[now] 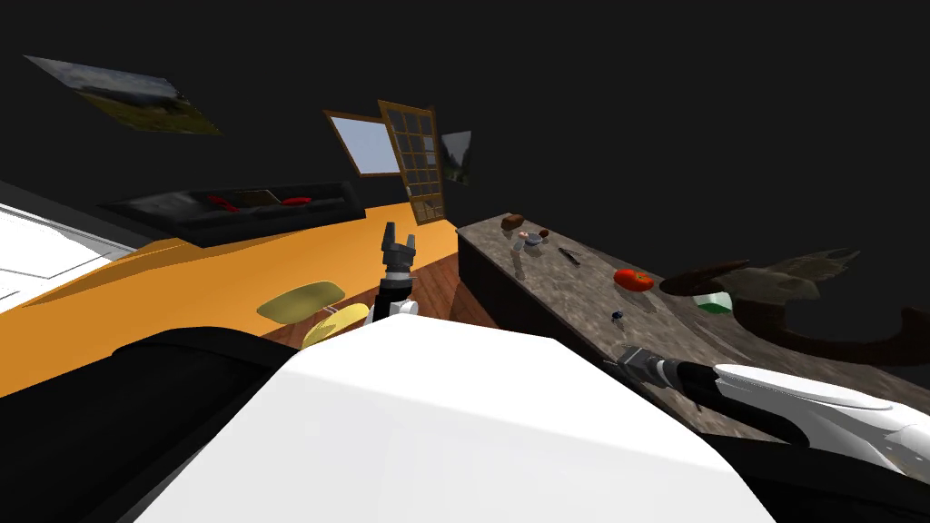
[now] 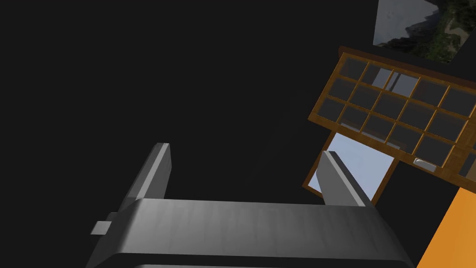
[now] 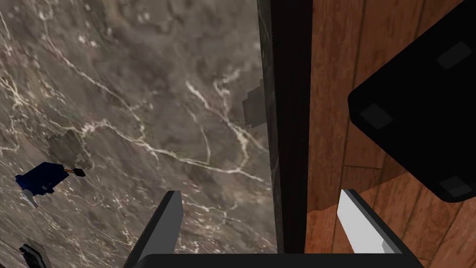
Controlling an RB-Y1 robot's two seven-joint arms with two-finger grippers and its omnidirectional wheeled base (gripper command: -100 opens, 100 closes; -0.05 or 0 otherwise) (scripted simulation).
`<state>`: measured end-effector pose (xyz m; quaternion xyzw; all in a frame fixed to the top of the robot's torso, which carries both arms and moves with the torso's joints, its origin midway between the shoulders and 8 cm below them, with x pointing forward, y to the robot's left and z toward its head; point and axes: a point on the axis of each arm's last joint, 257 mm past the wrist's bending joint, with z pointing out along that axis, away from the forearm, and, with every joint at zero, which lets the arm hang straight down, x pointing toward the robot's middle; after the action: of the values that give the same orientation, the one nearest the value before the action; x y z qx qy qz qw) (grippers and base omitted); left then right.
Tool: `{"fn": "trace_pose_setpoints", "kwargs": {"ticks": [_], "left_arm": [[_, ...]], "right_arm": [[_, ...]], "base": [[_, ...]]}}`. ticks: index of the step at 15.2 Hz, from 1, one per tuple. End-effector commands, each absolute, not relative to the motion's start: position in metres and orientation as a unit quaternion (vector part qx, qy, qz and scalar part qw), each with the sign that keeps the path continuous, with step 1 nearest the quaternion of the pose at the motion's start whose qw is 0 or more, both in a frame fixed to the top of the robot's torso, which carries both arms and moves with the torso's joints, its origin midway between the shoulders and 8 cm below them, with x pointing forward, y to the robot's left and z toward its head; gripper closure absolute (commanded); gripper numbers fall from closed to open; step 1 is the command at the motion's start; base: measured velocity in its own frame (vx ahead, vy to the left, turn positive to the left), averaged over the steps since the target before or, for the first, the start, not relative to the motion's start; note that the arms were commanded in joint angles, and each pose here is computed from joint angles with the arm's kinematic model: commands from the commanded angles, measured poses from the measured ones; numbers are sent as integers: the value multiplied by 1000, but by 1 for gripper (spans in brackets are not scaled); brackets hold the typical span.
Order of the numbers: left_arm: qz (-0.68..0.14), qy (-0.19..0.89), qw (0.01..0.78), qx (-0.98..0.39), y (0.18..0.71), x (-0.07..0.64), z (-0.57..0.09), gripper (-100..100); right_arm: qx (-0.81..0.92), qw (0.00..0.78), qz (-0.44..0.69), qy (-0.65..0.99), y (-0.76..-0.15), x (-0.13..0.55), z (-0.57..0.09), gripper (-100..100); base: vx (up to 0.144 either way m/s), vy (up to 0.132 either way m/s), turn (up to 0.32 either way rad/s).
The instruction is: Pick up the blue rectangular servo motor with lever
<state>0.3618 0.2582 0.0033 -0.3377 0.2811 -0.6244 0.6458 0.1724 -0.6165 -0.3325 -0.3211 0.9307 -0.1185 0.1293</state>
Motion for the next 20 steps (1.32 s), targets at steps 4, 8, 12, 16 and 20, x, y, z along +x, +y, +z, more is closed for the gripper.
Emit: {"fn": "trace_pose_setpoints", "kwargs": {"ticks": [4, 8, 12, 16, 20], "left_arm": [[-625, 281, 646, -338, 258, 362, 3, 0], [-624, 281, 646, -338, 258, 362, 3, 0], [-624, 281, 646, -338, 258, 362, 3, 0], [-624, 281, 646, -338, 258, 362, 3, 0], [-624, 281, 646, -338, 258, 362, 3, 0]], "right_arm": [[-330, 111, -141, 927, -639, 166, -325, -100], [-344, 86, -170, 919, -664, 157, -312, -100], [-341, 88, -170, 920, -664, 157, -312, -100], [-350, 59, -194, 914, -688, 141, -302, -100], [-348, 60, -195, 915, -690, 136, -310, -100]], "base": [[19, -12, 17], [116, -87, 199], [45, -55, 4], [110, -111, 164], [92, -119, 100]]}}
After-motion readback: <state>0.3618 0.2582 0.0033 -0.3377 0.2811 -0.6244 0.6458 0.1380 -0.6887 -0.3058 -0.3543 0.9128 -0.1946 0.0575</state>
